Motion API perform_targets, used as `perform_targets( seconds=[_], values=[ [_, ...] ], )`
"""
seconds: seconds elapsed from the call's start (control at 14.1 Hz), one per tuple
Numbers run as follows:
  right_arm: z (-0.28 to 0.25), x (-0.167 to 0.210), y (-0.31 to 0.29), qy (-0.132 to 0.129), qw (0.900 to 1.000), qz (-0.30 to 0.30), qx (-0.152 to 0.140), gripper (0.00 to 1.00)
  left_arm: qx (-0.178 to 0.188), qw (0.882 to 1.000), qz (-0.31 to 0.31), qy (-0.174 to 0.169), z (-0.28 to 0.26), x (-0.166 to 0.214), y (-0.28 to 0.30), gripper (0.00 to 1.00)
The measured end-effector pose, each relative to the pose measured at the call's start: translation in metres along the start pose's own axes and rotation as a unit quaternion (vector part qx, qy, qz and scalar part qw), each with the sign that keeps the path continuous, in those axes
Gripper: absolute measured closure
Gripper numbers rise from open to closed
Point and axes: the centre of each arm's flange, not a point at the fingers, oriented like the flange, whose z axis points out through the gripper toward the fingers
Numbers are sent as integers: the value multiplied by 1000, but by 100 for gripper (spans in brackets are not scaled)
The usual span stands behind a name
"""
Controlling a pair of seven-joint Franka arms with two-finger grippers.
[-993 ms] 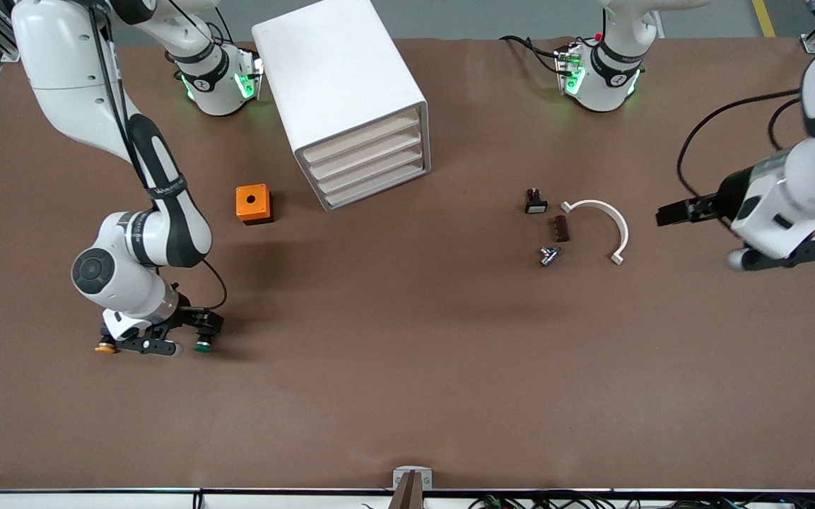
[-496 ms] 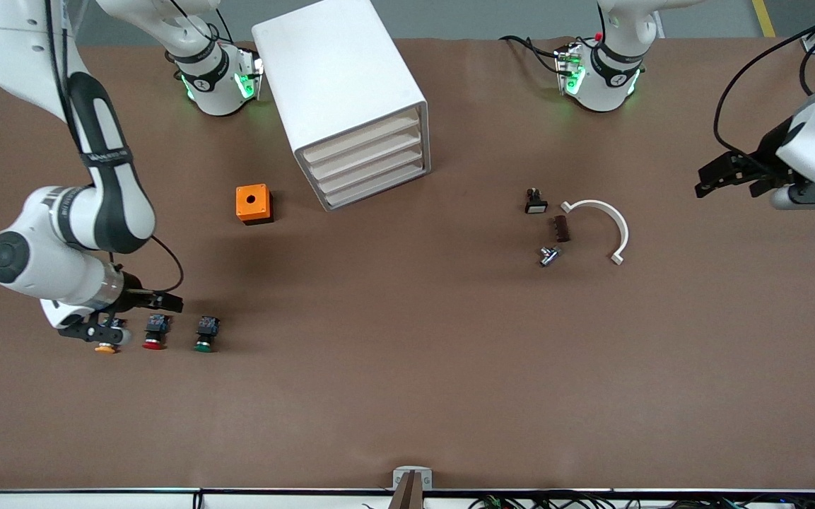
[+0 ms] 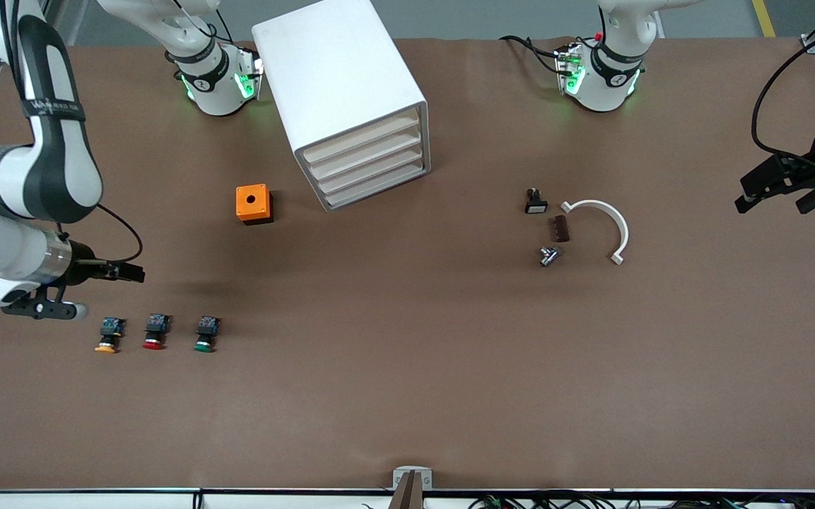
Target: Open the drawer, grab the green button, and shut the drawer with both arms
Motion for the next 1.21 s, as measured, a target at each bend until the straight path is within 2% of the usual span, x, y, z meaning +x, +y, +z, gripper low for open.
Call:
perform_targets(
  seconds=[0.21,0.43,0.78,0.92,1.21],
  values=[
    [-46,-12,3,0,1000,0,3,0,-2,1000,7,3,2,13,6,0],
    [-82,-22,9,5,1000,3,4,0,15,1000,18,8,3,25,21,0],
    [-112,-36,18,12,1000,8,1,0,18,1000,10,12,3,35,12,0],
    [-122,-43,20,4,1000,9,1,0,20,1000,0,12,2,35,-1,0],
    [-147,-51,18,-1,1000,4,-15,0,18,1000,-3,-18,11,29,-5,0]
  ],
)
